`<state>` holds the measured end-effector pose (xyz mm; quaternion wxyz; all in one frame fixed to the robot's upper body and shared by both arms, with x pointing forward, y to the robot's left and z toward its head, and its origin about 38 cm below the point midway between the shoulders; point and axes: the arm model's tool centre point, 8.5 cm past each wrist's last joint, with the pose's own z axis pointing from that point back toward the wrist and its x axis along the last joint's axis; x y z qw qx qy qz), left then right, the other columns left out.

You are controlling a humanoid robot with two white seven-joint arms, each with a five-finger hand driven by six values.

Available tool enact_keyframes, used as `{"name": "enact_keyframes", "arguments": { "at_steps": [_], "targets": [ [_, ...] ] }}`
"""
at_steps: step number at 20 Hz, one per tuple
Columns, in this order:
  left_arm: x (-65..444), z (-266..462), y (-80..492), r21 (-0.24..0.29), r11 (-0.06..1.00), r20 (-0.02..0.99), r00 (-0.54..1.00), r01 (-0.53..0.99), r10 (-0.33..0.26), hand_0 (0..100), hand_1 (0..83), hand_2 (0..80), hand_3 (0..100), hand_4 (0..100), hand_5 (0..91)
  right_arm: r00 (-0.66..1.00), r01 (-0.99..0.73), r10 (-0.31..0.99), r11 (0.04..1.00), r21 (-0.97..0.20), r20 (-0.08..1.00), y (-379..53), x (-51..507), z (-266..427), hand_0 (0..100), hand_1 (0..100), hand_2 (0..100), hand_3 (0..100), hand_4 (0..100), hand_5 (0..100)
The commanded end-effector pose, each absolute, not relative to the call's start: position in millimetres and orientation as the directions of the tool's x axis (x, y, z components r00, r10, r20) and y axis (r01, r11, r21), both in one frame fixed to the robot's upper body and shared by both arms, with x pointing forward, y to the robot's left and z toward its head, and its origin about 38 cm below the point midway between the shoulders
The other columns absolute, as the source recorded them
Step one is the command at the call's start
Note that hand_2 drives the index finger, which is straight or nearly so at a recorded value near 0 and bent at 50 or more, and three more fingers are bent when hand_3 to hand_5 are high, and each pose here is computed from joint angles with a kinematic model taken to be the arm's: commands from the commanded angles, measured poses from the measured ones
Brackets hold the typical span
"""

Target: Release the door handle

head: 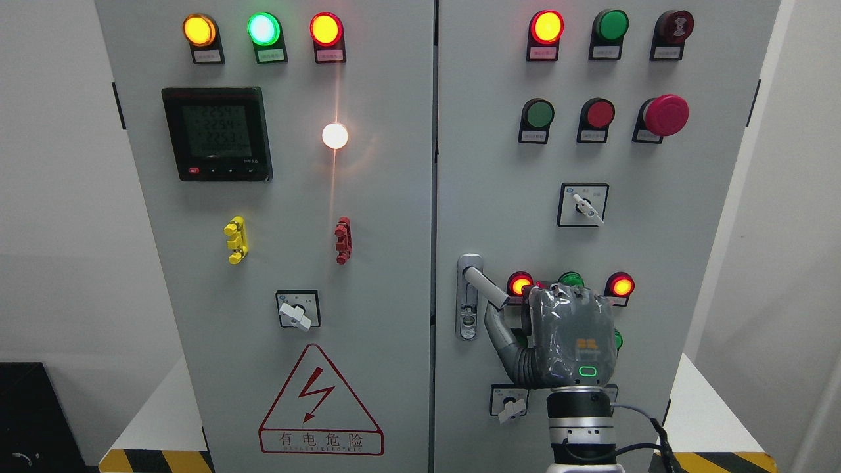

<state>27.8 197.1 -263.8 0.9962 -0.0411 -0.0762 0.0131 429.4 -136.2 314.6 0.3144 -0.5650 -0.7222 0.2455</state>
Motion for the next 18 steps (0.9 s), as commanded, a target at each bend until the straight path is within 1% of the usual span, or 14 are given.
{"name": "enact_keyframes", "arguments": {
  "at_steps": [1, 18],
  "targets": [
    [22.0, -264.0, 197.1, -0.084, 0.996, 0.143, 0.989, -0.021, 0.033, 12, 55.6, 0.0, 0, 0, 0.0, -0.162, 0.669, 0.971, 0.24, -0.704, 0.178, -138.4, 428.1, 317.0, 56, 29, 97, 100, 99, 100],
    [22.0, -264.0, 197.1, -0.084, 0.996, 0.143, 0.989, -0.021, 0.033, 12, 55.6, 0.0, 0, 0, 0.0, -0.158, 0.67, 0.971, 0.24, -0.703, 0.181, -140.1, 428.5, 317.2, 57, 29, 98, 100, 99, 100]
  ]
}}
